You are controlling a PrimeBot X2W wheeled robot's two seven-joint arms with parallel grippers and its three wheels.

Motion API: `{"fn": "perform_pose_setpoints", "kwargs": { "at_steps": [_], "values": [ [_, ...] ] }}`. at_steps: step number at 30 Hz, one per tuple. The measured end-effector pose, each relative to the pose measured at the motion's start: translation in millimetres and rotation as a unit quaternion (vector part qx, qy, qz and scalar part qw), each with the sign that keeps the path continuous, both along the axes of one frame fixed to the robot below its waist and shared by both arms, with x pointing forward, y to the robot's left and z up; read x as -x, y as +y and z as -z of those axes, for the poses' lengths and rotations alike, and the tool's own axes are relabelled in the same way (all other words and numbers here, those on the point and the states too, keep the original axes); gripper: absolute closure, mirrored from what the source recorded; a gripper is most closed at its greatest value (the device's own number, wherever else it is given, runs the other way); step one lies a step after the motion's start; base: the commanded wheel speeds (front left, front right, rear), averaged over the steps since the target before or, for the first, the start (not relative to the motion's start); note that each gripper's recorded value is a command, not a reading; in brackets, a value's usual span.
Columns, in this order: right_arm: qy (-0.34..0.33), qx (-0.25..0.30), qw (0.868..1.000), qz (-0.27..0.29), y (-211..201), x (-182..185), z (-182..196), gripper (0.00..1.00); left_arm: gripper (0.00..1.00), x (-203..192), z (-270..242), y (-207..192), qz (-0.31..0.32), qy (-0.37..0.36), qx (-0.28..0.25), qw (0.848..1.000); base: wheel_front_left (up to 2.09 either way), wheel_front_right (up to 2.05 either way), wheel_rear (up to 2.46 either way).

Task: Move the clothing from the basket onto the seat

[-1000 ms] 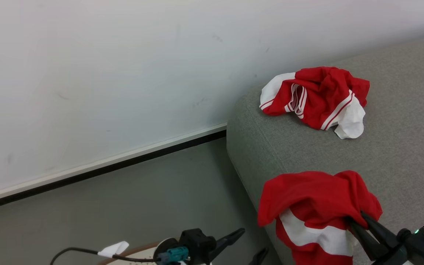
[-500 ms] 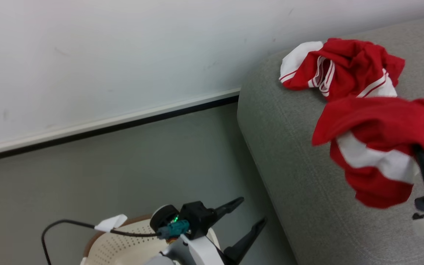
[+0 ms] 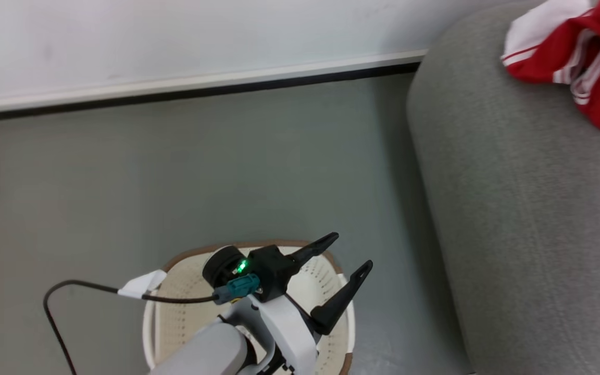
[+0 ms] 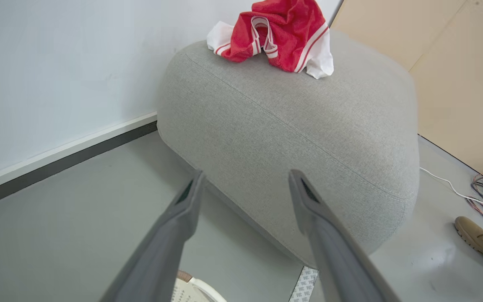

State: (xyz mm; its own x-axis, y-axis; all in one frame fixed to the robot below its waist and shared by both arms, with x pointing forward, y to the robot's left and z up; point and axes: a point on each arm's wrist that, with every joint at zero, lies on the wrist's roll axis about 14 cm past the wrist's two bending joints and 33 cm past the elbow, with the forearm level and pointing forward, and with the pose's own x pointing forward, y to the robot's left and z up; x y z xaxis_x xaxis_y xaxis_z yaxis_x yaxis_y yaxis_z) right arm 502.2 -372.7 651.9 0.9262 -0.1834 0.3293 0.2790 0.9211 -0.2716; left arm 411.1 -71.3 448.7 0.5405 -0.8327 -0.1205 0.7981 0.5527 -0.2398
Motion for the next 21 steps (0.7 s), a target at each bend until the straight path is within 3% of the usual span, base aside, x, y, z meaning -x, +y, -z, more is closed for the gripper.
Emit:
{"fn": "perform_pose_setpoints", "kwargs": {
  "at_steps": [4,8,13,17,21],
  "values": [
    [0.009,-0.007,0.999,0.033,-26.2,-27.3,0.8,1.0,0.0,-8.7,10.9,12.9,-0.024,0.012,-0.002,1.0,0.0,0.0,0.0],
    [0.035,-0.04,0.996,0.071,-51.8,-46.6,28.5,1.0,0.0,-16.9,25.7,24.7,-0.05,0.029,-0.002,0.998,0.0,0.0,0.0],
    [0.101,-0.103,0.981,0.129,-78.2,-50.7,104.1,1.0,0.0,-24.1,42.8,33.4,-0.067,0.047,-0.003,0.997,0.0,0.0,0.0],
    [0.161,-0.155,0.964,0.144,-68.0,-46.1,177.6,1.0,0.0,-29.9,52.8,43.3,-0.088,0.055,-0.009,0.995,0.0,0.0,0.0],
    [0.189,-0.174,0.953,0.16,-67.6,-29.0,209.4,1.0,0.0,-32.4,50.2,46.6,-0.099,0.05,-0.008,0.994,0.0,0.0,0.0]
  ]
}}
